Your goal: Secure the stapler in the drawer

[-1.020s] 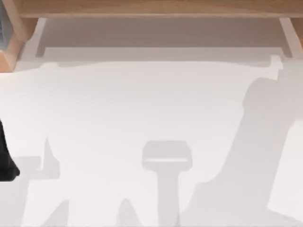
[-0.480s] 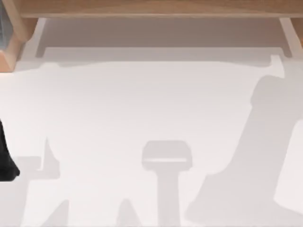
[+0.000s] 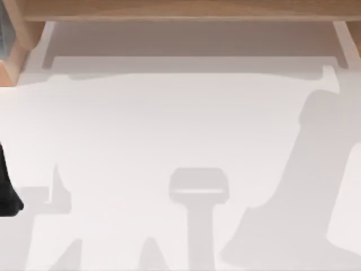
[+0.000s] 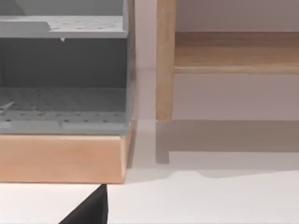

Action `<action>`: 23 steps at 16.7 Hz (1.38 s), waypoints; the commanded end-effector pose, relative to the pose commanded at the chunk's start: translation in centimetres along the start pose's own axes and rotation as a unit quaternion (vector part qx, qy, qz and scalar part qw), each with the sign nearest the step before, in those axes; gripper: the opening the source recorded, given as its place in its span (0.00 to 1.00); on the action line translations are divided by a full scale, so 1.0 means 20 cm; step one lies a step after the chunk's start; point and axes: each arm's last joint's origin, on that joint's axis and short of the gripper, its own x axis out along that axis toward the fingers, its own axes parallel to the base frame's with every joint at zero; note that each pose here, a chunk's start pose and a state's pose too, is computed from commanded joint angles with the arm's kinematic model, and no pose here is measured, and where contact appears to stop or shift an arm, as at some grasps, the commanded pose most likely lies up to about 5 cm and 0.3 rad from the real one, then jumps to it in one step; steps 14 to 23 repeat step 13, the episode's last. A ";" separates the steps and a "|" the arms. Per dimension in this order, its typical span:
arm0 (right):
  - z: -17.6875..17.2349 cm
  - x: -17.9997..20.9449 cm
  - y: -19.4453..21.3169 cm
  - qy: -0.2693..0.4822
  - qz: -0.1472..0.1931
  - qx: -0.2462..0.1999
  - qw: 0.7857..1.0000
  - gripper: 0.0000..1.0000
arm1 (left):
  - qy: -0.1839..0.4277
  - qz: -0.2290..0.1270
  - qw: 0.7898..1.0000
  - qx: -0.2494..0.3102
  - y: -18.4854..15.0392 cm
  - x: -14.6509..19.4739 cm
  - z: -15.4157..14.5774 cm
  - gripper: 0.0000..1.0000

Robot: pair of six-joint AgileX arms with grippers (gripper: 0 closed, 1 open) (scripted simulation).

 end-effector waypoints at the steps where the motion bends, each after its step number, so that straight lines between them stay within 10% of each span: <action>1: 0.00 0.00 0.00 0.000 0.000 0.000 1.000 0.53 | 0.000 0.000 1.000 0.000 0.00 0.00 0.00 1.00; 7: 0.00 0.00 0.00 0.000 0.000 0.000 1.000 0.98 | 0.000 0.000 1.000 0.000 0.00 0.00 0.00 1.00; 23: 0.00 0.00 0.00 0.000 0.000 0.000 1.000 1.00 | 0.000 0.000 1.000 0.000 0.00 0.00 0.00 1.00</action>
